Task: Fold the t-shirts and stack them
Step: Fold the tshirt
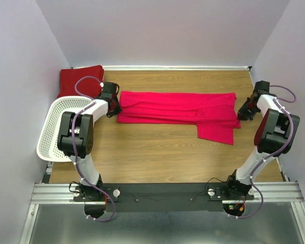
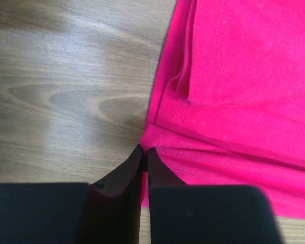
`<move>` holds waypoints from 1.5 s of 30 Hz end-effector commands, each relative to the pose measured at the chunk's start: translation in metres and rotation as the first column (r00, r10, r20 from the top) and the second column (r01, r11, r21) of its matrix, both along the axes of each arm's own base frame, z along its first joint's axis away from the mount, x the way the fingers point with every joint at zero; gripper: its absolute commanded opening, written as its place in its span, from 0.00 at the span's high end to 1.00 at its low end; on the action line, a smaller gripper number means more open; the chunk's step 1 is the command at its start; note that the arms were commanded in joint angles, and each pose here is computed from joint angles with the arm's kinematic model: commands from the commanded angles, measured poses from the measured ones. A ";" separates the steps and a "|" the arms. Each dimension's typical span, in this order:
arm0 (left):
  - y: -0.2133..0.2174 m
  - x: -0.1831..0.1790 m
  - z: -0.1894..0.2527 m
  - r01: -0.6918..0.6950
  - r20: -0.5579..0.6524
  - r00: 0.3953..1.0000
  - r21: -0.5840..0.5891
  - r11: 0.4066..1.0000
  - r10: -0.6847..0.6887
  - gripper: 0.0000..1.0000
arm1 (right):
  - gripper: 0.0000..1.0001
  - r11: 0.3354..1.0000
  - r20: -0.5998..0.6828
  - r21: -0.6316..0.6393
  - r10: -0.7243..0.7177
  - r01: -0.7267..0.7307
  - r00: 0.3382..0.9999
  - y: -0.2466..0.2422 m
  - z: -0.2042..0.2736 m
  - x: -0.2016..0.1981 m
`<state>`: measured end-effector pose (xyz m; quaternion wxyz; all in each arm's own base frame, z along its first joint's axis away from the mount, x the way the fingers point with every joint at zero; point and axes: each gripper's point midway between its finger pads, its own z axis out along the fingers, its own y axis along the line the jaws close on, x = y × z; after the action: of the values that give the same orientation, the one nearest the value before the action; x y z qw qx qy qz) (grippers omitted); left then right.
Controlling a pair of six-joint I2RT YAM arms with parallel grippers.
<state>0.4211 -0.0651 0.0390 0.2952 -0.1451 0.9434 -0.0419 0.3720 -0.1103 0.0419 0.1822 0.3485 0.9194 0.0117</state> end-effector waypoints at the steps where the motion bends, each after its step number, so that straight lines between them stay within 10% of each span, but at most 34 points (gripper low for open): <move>1: 0.021 0.011 0.003 -0.056 0.039 0.998 0.081 0.995 0.053 0.79 | 0.79 0.996 0.041 -0.082 -0.020 0.023 0.999 -0.020 0.007 0.013; 6: 0.020 0.010 0.011 -0.057 0.065 0.997 0.077 0.995 0.052 0.34 | 0.57 0.991 0.097 -0.132 0.004 0.009 0.995 -0.019 0.035 0.017; 17: 0.022 -0.025 0.100 -0.072 0.292 0.956 0.116 0.991 0.036 0.02 | 0.34 0.995 0.169 -0.090 0.066 -0.051 0.983 0.031 0.068 -0.041; 27: 0.035 -0.058 0.130 -0.134 0.434 0.899 0.144 0.980 0.060 0.02 | 0.31 0.995 -0.051 0.009 0.098 -0.098 0.994 0.072 0.002 -0.108; 45: 0.034 -0.059 0.119 -0.118 0.413 0.910 0.159 0.980 0.043 0.02 | 0.41 0.998 -0.119 0.020 0.069 -0.067 0.991 0.074 -0.038 -0.116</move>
<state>0.3599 -0.0343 0.1517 0.4837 -0.1410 0.8637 0.0161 0.2581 -0.0391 0.0157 0.1285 0.3100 0.9420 0.0036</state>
